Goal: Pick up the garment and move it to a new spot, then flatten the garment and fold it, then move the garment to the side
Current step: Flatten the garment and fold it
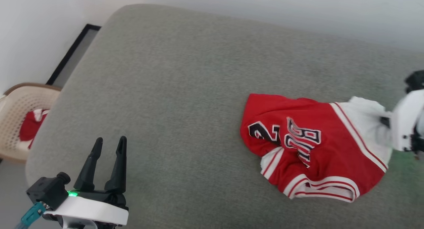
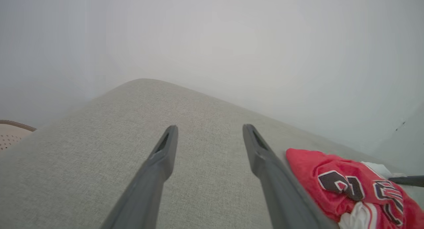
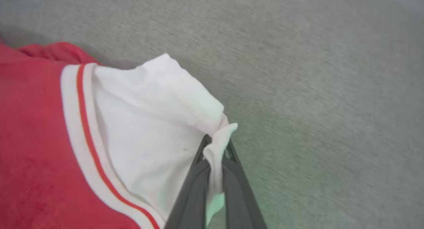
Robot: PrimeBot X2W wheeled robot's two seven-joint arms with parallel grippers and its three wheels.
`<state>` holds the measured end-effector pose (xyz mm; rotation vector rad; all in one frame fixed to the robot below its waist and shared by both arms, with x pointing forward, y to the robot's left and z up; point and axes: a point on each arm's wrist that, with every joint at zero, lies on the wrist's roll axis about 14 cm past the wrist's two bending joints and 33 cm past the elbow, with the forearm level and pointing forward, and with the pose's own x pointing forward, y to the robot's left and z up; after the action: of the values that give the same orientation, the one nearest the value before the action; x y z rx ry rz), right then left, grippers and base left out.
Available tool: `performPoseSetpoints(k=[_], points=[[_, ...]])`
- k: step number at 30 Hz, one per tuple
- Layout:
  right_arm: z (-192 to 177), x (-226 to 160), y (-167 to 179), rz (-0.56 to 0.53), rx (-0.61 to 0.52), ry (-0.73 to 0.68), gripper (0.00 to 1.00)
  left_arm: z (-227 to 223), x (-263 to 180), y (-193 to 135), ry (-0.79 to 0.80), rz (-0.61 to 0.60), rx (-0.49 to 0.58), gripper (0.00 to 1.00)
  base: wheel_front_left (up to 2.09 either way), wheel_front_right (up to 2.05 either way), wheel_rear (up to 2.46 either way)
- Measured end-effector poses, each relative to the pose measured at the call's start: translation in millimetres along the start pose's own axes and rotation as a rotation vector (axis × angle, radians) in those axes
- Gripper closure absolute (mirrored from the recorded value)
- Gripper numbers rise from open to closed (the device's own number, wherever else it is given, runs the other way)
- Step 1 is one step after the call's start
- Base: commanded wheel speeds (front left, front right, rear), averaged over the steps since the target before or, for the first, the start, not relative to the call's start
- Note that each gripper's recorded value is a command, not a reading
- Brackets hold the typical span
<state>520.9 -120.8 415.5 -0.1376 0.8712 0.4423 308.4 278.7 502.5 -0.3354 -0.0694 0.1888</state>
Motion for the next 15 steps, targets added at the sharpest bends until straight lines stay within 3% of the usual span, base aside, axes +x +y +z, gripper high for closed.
performPoseSetpoints(k=[5,8,15], points=[[-30.6,-27.6,-45.6,-0.082,0.102,0.031,1.0,-4.3,8.5,-13.5,0.011,-0.051,-0.007,0.0,0.0,0.0,0.0],[-66.6,-44.4,-73.7,-0.139,0.207,0.079,1.0,-7.1,12.0,-20.6,0.019,-0.077,-0.01,0.0,0.0,0.0,0.0],[-111.7,-43.4,-74.2,-0.164,0.334,0.114,1.0,-14.4,13.0,-23.7,0.046,-0.096,-0.011,0.0,0.0,0.0,0.0]])
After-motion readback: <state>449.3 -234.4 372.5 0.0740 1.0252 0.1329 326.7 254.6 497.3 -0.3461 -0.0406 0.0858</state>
